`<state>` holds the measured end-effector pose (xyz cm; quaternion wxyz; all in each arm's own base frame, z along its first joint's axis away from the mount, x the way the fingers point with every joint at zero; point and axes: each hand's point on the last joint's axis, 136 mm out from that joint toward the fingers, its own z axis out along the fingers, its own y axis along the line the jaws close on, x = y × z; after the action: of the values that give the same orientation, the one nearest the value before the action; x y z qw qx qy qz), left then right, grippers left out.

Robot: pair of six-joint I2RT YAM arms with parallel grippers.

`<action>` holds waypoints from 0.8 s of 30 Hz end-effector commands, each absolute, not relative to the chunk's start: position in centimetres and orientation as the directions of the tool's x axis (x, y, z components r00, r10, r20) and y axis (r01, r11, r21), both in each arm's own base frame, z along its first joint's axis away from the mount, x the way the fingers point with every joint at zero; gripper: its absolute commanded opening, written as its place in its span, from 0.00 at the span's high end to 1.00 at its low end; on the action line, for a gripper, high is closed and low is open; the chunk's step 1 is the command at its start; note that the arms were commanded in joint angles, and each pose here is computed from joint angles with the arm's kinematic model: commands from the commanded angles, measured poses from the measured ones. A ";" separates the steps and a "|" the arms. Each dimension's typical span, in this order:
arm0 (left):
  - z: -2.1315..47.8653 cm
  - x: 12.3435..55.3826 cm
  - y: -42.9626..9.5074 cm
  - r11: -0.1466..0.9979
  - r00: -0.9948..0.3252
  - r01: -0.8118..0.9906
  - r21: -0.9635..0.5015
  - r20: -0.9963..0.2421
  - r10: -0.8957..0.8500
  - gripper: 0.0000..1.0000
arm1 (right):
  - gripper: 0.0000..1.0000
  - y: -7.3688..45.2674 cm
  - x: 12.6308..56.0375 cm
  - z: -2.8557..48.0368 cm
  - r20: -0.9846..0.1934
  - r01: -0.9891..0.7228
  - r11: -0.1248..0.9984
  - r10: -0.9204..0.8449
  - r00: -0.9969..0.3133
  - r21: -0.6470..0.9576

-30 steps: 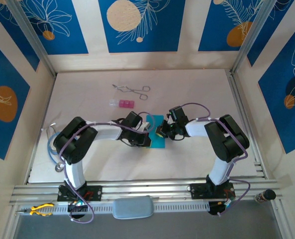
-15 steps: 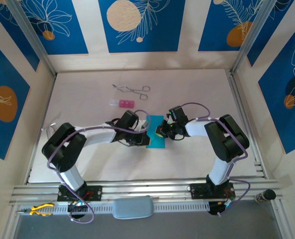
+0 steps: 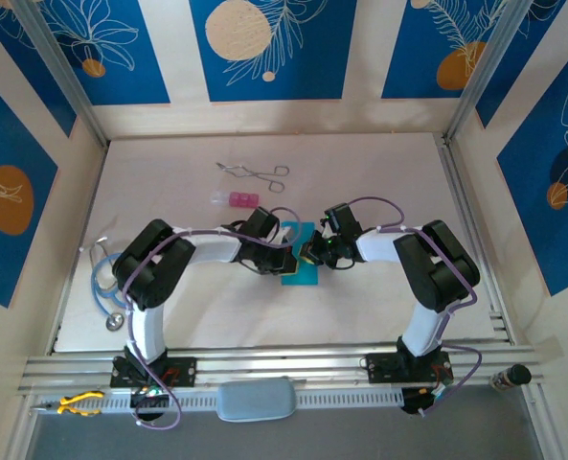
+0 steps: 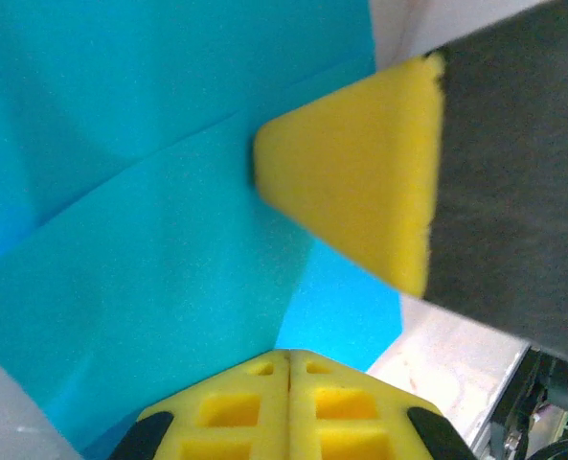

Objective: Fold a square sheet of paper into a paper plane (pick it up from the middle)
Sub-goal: Fold the triangle a second time at the center of the table.

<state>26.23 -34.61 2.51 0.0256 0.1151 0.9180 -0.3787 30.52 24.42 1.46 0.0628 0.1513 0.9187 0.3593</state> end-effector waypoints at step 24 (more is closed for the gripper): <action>3.2 22.6 -29.4 0.717 -0.981 0.184 -0.672 -0.080 0.177 0.94 | 1.00 22.5 27.9 -2.0 0.070 0.307 0.770 0.325 -0.943 0.559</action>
<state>23.36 -30.78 2.09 0.0234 0.1127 0.9252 -0.3615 29.88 24.91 1.43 0.0521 0.1436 0.9196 0.3620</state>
